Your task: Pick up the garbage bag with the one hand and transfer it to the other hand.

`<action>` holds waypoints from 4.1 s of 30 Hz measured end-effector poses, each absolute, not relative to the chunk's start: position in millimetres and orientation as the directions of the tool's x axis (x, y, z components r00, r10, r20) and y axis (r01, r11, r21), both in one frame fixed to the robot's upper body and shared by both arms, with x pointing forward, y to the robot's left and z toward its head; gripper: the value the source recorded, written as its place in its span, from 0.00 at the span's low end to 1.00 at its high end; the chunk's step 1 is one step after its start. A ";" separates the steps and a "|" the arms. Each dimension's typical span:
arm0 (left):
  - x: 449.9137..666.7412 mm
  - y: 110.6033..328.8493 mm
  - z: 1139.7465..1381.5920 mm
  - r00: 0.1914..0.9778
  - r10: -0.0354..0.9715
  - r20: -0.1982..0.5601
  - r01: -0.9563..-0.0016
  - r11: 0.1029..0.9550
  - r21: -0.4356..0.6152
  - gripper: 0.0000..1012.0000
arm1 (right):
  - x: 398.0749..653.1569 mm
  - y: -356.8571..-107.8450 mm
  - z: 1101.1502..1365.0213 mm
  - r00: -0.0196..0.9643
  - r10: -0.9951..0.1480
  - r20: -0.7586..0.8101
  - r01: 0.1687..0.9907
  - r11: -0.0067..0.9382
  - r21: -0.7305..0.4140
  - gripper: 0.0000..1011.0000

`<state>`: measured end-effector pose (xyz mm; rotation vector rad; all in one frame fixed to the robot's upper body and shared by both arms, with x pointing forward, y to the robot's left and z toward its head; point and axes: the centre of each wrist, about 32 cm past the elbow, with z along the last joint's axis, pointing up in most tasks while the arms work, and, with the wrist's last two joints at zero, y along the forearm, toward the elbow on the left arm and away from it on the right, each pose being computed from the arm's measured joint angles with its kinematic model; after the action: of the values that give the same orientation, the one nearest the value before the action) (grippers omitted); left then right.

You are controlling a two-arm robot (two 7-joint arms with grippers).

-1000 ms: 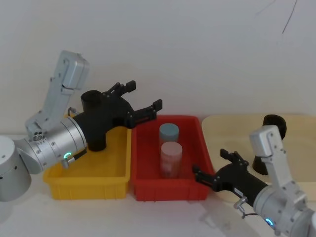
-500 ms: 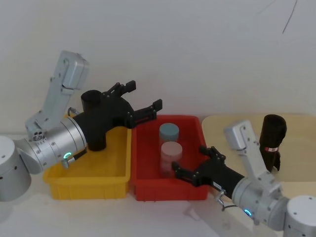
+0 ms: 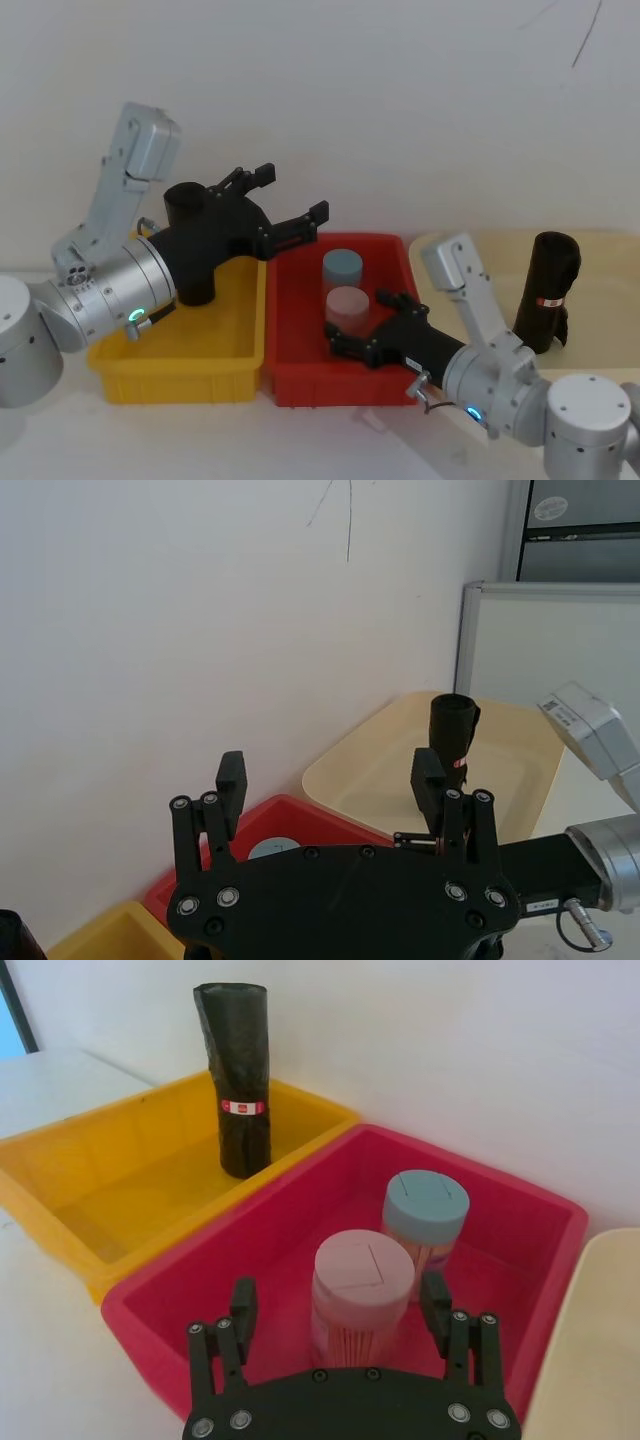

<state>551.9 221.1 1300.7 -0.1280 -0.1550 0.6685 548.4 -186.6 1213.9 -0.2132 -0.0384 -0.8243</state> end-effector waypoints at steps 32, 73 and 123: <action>551.9 221.1 1300.7 0.774 0.625 0.102 -0.606 0.778 -0.168 0.99 | 582.6 -169.4 1206.3 0.671 -0.731 0.126 0.738 0.640 -0.214 0.87; 551.9 221.1 1300.7 0.774 0.625 0.102 -0.606 0.778 -0.168 0.99 | 576.5 -204.5 1244.9 0.477 -0.874 0.087 0.878 0.479 -0.007 0.66; 551.9 221.1 1300.7 0.774 0.625 0.102 -0.606 0.778 -0.168 0.99 | 570.4 -231.7 1241.4 0.376 -0.917 0.131 0.924 0.360 -0.132 0.99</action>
<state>551.9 221.1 1300.7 -0.1280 -0.1550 0.6685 570.4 -231.7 1241.4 -0.1946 -0.0370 -1.1864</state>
